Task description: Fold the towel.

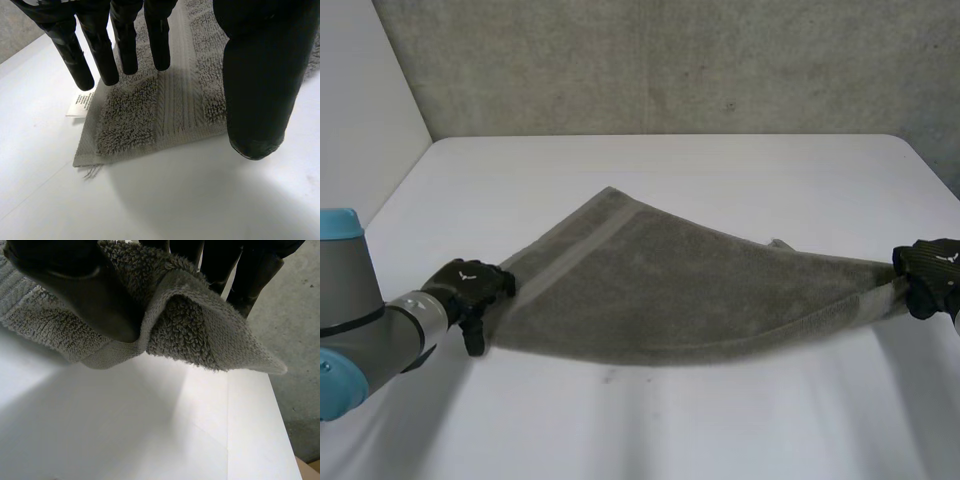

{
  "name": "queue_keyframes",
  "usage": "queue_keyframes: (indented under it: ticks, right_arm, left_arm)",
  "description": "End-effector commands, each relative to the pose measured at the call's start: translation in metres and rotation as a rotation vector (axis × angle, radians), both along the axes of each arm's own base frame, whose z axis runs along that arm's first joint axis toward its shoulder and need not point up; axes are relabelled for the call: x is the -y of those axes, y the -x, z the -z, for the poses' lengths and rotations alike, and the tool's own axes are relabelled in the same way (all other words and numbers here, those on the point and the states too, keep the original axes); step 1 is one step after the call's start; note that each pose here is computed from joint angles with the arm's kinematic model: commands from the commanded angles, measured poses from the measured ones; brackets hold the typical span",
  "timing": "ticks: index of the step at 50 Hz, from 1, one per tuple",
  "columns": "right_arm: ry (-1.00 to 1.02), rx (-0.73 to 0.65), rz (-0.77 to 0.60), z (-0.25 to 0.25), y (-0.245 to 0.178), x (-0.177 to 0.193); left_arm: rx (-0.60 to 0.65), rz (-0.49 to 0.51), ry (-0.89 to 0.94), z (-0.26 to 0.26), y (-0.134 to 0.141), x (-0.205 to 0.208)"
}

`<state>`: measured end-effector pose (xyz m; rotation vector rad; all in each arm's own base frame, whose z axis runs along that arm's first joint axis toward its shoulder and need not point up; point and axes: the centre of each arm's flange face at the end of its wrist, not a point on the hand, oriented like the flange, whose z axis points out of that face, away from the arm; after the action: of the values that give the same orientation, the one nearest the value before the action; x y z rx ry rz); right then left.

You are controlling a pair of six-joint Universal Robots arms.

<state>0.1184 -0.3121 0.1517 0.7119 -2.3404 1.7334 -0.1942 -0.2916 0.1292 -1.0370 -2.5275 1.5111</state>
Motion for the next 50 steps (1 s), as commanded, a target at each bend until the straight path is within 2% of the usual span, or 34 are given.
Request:
queue_keyframes:
  ticks: [1,20,27,29,32,33,38,42,50]
  right_arm:
    - [-0.007,0.0,-0.003,0.002,-0.001,-0.001]
    - [-0.001,-0.002,-0.002,-0.002,-0.002,-0.003]
    - [0.031,0.005,0.003,-0.018,-0.002,-0.001]
    - [0.069,0.0,0.005,-0.044,-0.001,-0.003]
    - [0.067,0.004,-0.006,-0.067,-0.005,-0.008]
    - [0.067,0.004,-0.006,-0.068,-0.005,-0.008]
    - [0.039,0.011,-0.035,-0.091,-0.013,-0.014]
    - [0.038,0.014,-0.062,-0.103,-0.02,-0.021]
    - [-0.033,0.019,-0.084,-0.078,-0.027,-0.024]
  left_arm:
    - [0.001,0.001,-0.006,0.006,0.0,0.001]
    - [-0.009,0.007,0.018,0.0,0.003,0.005]
    - [-0.07,0.019,0.207,-0.065,0.006,0.001]
    - [-0.152,0.046,0.308,-0.107,0.008,-0.008]
    - [-0.195,0.062,0.357,-0.128,0.009,-0.014]
    - [-0.247,0.083,0.417,-0.153,0.011,-0.022]
    - [-0.322,0.124,0.481,-0.187,0.011,-0.042]
    - [-0.327,0.136,0.469,-0.185,0.011,-0.046]
    - [-0.277,0.111,0.303,-0.124,0.008,-0.038]
